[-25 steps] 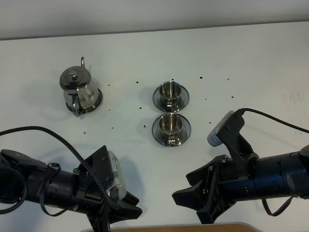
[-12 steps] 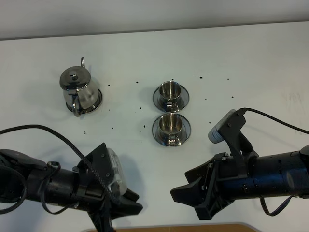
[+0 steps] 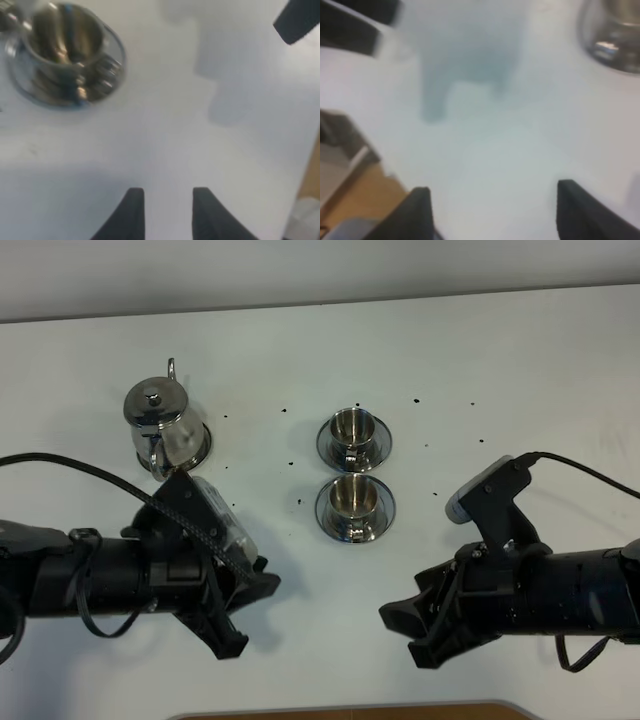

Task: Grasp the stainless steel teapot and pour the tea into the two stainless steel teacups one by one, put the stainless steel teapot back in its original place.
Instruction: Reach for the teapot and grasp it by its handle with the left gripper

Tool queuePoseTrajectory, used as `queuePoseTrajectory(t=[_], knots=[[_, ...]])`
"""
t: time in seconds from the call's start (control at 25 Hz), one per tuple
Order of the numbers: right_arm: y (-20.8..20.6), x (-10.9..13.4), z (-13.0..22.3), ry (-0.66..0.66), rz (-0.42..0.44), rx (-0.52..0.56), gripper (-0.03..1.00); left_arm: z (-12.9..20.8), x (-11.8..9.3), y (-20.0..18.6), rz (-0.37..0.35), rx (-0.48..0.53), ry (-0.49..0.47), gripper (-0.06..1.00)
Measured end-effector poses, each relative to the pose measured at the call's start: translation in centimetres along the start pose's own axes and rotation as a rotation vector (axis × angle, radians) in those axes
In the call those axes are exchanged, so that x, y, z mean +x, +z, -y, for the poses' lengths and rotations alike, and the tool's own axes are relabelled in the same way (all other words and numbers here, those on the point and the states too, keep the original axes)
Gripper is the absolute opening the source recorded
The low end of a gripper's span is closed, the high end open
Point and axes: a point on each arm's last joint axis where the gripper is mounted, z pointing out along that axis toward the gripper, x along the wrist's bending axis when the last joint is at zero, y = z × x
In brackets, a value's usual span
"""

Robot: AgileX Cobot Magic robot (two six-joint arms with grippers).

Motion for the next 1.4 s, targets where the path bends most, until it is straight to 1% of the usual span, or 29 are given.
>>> queuePoseTrajectory(t=[0.12,0.24,0.32,0.44,0.56,0.72,0.84,0.96,1.0,1.08,1.16,1.24,1.28,1.32,1.4], knots=[[0.0,-0.3,-1.0,0.002,0.043,-0.022,0.53,-0.6,0.2,-0.8,-0.053,-0.026,-0.008,0.29],[-0.1,-0.6,-2.5,-0.009,0.085,-0.059,0.53,-1.2,0.5,-1.5,-0.107,-0.054,-0.038,0.29],[-0.3,-0.9,-3.7,-0.018,0.13,-0.086,0.53,-1.7,0.7,-1.8,-0.139,-0.071,-0.079,0.29],[-0.6,-1.7,-5.1,-0.025,0.229,-0.116,0.53,-2.5,1.3,-2.1,-0.185,-0.096,-0.141,0.29],[-1.1,-2.6,-6.2,-0.037,0.348,-0.134,0.53,-3.3,1.7,-2.4,-0.208,-0.115,-0.182,0.29],[-1.8,-3.6,-7.3,-0.042,0.486,-0.146,0.53,-4.9,2.3,-2.9,-0.238,-0.15,-0.232,0.29],[-2.3,-4.1,-7.7,-0.037,0.558,-0.151,0.53,-6.2,2.6,-3.4,-0.247,-0.169,-0.232,0.29],[-2.6,-4.4,-8.2,-0.032,0.596,-0.161,0.53,-7.6,2.9,-4.0,-0.246,-0.167,-0.212,0.29],[-2.7,-4.4,-8.4,-0.031,0.603,-0.167,0.53,-8.2,2.9,-4.2,-0.243,-0.166,-0.221,0.29],[-2.8,-4.4,-8.8,-0.03,0.61,-0.18,0.53,-9.3,3.0,-4.8,-0.236,-0.149,-0.202,0.29],[-3.0,-4.3,-9.4,-0.028,0.612,-0.197,0.52,-10.4,3.0,-5.4,-0.217,-0.113,-0.214,0.29],[-3.1,-4.3,-9.8,-0.029,0.612,-0.212,0.51,-11.5,3.1,-6.4,-0.227,-0.055,-0.205,0.29],[-3.2,-4.2,-10.1,-0.027,0.612,-0.219,0.51,-11.8,3.2,-6.8,-0.231,-0.016,-0.229,0.29],[-3.3,-4.2,-10.2,-0.022,0.611,-0.225,0.5,-12.4,3.5,-7.4,-0.267,0.019,-0.225,0.29],[-3.3,-4.2,-10.4,-0.015,0.61,-0.235,0.49,-12.8,3.8,-8.3,-0.314,0.09,-0.263,0.29]])
